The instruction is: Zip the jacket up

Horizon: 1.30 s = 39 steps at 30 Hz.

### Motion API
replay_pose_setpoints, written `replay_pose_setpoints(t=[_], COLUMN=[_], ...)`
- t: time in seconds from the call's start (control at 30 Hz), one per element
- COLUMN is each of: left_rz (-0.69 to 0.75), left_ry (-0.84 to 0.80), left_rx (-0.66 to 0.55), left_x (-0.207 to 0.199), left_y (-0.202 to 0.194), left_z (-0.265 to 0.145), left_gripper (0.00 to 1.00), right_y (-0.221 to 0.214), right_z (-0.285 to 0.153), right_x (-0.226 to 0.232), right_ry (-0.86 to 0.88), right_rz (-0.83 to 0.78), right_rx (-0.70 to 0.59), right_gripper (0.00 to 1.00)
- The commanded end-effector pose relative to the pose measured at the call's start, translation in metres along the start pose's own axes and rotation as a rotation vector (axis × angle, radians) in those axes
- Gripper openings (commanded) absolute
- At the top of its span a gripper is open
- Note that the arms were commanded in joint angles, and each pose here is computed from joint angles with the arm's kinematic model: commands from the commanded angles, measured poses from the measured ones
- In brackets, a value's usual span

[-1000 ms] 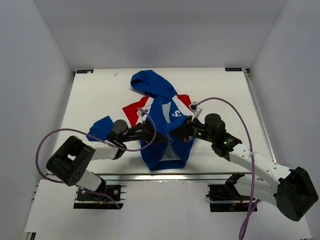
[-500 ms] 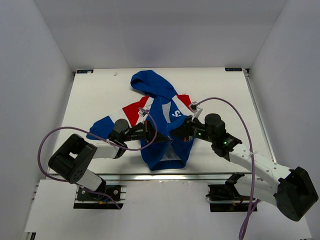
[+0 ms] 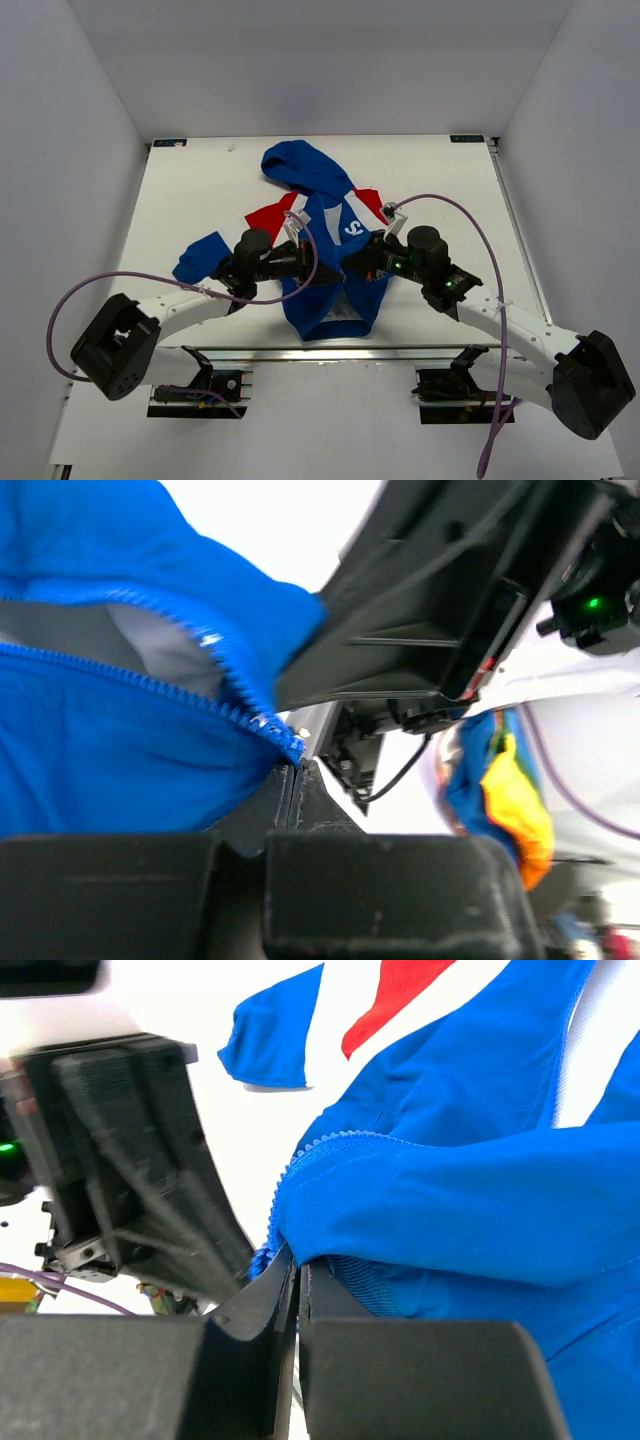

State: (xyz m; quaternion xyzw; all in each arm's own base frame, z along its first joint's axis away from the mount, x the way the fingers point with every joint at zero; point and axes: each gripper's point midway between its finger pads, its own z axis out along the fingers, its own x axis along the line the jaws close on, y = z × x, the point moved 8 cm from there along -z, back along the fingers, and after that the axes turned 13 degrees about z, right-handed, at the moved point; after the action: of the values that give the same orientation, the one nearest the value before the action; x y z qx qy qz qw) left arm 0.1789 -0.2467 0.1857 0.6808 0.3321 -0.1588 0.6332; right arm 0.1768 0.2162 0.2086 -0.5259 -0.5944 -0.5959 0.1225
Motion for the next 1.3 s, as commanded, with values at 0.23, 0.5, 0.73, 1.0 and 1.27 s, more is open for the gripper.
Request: replay_pose_setpoints(t=[0.23,0.5,0.73,1.0,1.27], left_rz=[0.039,0.009,-0.078,-0.172,-0.225], left_ry=[0.073,0.058,0.057,0.069,0.073], left_rx=[0.114,0.097,0.069,0.114,0.089], left_x=[-0.004,-0.004,-0.008,-0.009,-0.008], left_y=[-0.022,-0.024,-0.018,-0.008,0.005], left_z=[-0.009,-0.008,-0.005,0.0,-0.003], left_gripper=[0.0,0.0,0.0,0.0,0.0], right_y=[0.033,0.024,0.017,0.02,0.007], right_z=[-0.001,-0.005,-0.013,-0.037,-0.067], right_x=[0.027,0.016,0.008,0.013,0.031], right_ry=[0.055,-0.015,-0.076,-0.218,-0.203], right_rz=[-0.039,-0.075,-0.208,-0.422,-0.547], right_rx=[-0.096,-0.017,0.104,0.105,0.065], right_gripper=[0.0,0.14,0.55,0.89,0.88])
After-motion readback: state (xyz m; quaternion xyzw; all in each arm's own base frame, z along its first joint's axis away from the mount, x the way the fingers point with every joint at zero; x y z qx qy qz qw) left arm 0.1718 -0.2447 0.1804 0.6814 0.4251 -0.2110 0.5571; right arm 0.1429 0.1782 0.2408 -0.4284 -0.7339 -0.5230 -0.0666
